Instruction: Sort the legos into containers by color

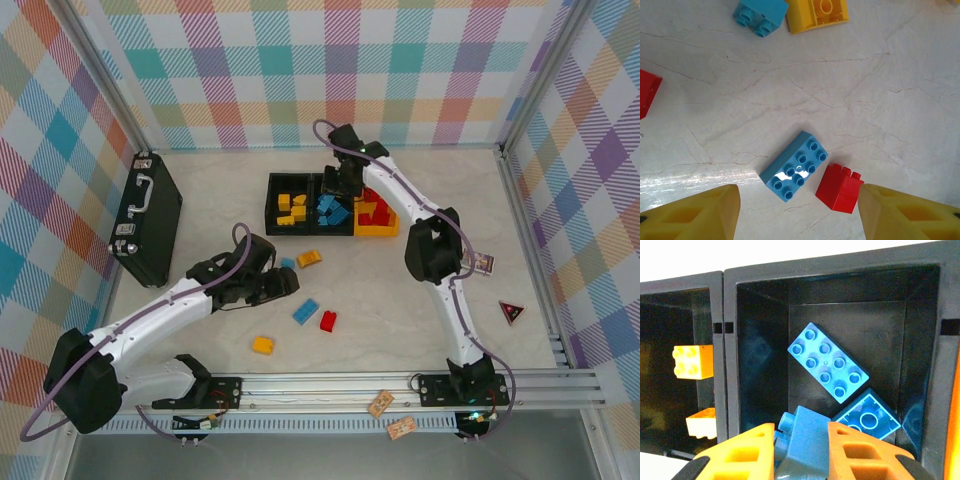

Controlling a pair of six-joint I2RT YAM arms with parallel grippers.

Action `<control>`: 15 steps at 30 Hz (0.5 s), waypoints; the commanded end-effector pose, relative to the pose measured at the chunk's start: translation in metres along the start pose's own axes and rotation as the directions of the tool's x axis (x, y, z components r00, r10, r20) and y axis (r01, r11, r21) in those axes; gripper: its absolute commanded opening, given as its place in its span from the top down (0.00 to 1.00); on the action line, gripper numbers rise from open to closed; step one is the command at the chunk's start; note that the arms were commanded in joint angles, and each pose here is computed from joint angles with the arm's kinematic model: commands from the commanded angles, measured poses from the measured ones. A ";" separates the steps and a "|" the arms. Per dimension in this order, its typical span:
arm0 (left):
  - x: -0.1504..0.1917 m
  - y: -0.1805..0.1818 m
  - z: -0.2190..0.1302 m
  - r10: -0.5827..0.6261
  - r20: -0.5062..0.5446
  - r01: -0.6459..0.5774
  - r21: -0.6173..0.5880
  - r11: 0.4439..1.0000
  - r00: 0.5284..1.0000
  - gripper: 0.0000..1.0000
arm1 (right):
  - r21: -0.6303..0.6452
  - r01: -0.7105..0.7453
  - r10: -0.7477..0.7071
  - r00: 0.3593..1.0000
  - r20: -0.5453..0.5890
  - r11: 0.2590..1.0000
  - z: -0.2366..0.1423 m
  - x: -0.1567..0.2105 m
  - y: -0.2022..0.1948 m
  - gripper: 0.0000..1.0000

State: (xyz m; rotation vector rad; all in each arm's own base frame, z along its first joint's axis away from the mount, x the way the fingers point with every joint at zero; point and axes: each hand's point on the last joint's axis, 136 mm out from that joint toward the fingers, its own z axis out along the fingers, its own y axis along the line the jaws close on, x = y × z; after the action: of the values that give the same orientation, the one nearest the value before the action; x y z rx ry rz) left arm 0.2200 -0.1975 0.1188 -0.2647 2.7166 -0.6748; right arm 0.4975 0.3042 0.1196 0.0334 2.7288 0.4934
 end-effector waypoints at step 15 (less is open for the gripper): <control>0.005 0.011 0.002 -0.004 0.007 0.005 -0.048 0.999 1.000 0.36 | 0.002 0.037 -0.037 0.998 0.043 0.999 -0.035 -0.012 0.004 0.56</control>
State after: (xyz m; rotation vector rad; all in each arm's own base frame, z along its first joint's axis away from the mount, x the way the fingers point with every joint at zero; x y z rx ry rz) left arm 0.2176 -0.1903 0.1134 -0.2769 2.7233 -0.6305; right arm 0.4985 0.3032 0.1102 0.0214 2.7517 0.4640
